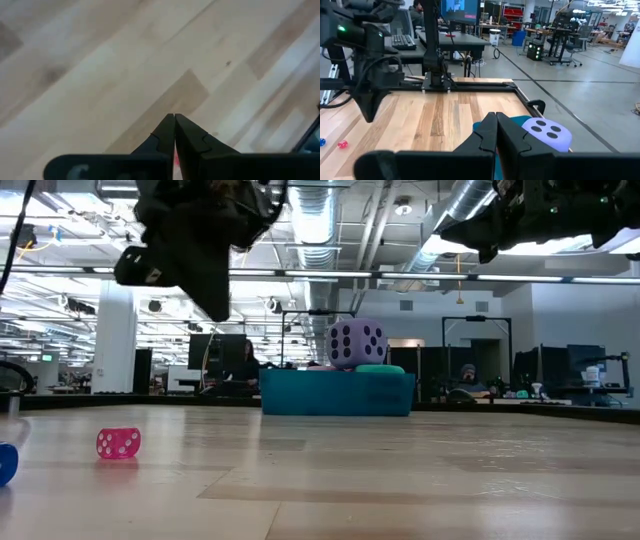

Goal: Pick & Place Dice
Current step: Put the small red dice into the blue bin

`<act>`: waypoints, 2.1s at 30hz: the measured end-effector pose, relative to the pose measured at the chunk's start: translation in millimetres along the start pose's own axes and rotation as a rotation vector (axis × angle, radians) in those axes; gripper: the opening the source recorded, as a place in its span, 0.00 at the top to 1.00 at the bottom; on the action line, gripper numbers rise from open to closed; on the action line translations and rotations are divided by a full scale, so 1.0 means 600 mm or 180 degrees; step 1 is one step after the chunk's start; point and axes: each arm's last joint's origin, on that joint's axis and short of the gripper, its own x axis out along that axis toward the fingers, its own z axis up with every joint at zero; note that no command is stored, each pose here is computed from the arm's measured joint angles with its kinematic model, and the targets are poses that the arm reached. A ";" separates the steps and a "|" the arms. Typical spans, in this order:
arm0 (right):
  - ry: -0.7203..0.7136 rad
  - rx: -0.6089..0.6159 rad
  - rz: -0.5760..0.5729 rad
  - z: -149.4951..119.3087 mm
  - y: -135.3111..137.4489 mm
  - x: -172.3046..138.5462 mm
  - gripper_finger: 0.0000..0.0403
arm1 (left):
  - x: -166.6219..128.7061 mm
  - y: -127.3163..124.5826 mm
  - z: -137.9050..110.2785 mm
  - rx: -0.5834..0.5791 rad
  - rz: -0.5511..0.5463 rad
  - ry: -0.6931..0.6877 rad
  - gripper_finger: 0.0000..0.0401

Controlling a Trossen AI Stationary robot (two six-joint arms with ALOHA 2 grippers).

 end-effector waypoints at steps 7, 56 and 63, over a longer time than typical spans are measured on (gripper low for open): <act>-0.0001 0.0000 0.0002 0.000 0.000 0.000 1.00 | 0.012 -0.037 -0.004 0.0112 0.0365 0.0441 1.00; 0.0019 0.0050 0.0060 -0.001 0.005 0.001 1.00 | 0.080 -0.083 -0.129 -0.0724 0.0230 0.0631 1.00; 0.0025 0.0053 0.0061 -0.001 0.005 0.001 1.00 | 0.079 -0.082 -0.129 -0.0502 0.0224 0.0654 1.00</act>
